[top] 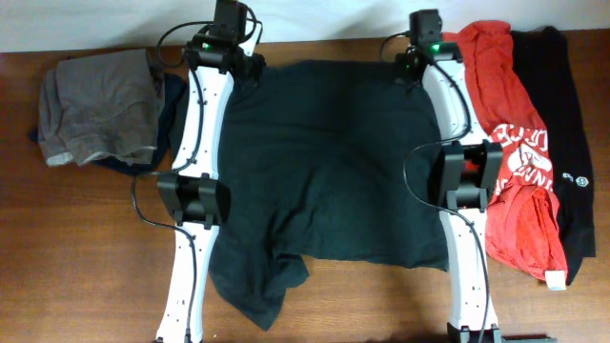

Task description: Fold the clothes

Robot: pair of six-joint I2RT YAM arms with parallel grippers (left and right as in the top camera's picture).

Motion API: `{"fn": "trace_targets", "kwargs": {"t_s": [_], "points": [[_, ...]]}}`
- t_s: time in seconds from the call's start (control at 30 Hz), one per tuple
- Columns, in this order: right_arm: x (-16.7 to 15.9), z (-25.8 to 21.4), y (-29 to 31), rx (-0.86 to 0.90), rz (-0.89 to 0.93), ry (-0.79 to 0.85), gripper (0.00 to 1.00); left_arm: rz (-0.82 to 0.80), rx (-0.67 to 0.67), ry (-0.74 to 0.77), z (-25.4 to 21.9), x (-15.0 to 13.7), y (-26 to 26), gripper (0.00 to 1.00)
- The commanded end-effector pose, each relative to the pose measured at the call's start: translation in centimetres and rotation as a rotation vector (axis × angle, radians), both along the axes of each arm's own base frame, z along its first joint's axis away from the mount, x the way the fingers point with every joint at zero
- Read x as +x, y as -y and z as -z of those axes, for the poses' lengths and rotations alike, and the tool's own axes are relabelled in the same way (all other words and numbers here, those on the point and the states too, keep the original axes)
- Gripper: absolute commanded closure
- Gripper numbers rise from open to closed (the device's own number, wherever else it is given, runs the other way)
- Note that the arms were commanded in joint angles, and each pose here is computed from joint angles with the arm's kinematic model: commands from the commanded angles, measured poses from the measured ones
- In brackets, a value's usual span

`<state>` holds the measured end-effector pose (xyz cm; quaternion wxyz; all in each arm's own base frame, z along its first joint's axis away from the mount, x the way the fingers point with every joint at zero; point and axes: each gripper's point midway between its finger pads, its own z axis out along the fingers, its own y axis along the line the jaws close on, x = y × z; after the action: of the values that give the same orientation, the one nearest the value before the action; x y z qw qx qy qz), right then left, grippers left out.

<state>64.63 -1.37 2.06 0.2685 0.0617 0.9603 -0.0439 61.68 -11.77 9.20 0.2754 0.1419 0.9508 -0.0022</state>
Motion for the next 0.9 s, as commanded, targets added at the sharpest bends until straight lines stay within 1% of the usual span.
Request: {"fn": "trace_targets", "kwargs": {"t_s": [0.0, 0.07, 0.1, 0.13, 0.37, 0.47, 0.57, 0.7, 0.87], "points": [[0.2, -6.3, 2.0, -0.018, 0.040, 0.084, 0.81, -0.030, 0.002, 0.030, -1.5, 0.3, -1.1, 1.00], [0.0, -7.1, 2.4, -0.017, 0.047, 0.089, 0.81, -0.034, 0.002, 0.029, -1.4, 0.3, -1.4, 1.00], [-0.2, -7.3, 2.6, -0.018, 0.048, 0.088, 0.85, -0.036, 0.002, 0.028, -1.4, 0.3, -1.5, 0.99], [-0.3, -7.4, 2.7, -0.017, 0.051, 0.085, 0.96, -0.036, 0.002, 0.027, -1.4, 0.3, -1.5, 1.00], [-0.9, -7.5, 2.8, -0.015, 0.052, 0.061, 0.96, -0.042, 0.009, 0.033, -1.8, 0.3, -1.8, 0.99], [-1.3, -8.6, 2.8, -0.013, 0.048, 0.063, 0.96, -0.053, 0.009, 0.055, -3.7, 0.1, -2.3, 0.99], [-2.0, -10.7, 2.6, -0.001, 0.036, 0.068, 0.96, -0.065, 0.004, 0.079, -6.5, -0.5, -3.1, 0.99], [-3.9, -14.3, 2.5, 0.041, 0.011, 0.063, 0.96, -0.071, 0.005, 0.075, -9.2, -2.1, -3.8, 0.99], [-7.8, -17.2, 2.7, 0.108, 0.003, -0.005, 0.96, -0.070, 0.018, 0.012, -9.8, -4.3, -4.1, 0.99]]}}
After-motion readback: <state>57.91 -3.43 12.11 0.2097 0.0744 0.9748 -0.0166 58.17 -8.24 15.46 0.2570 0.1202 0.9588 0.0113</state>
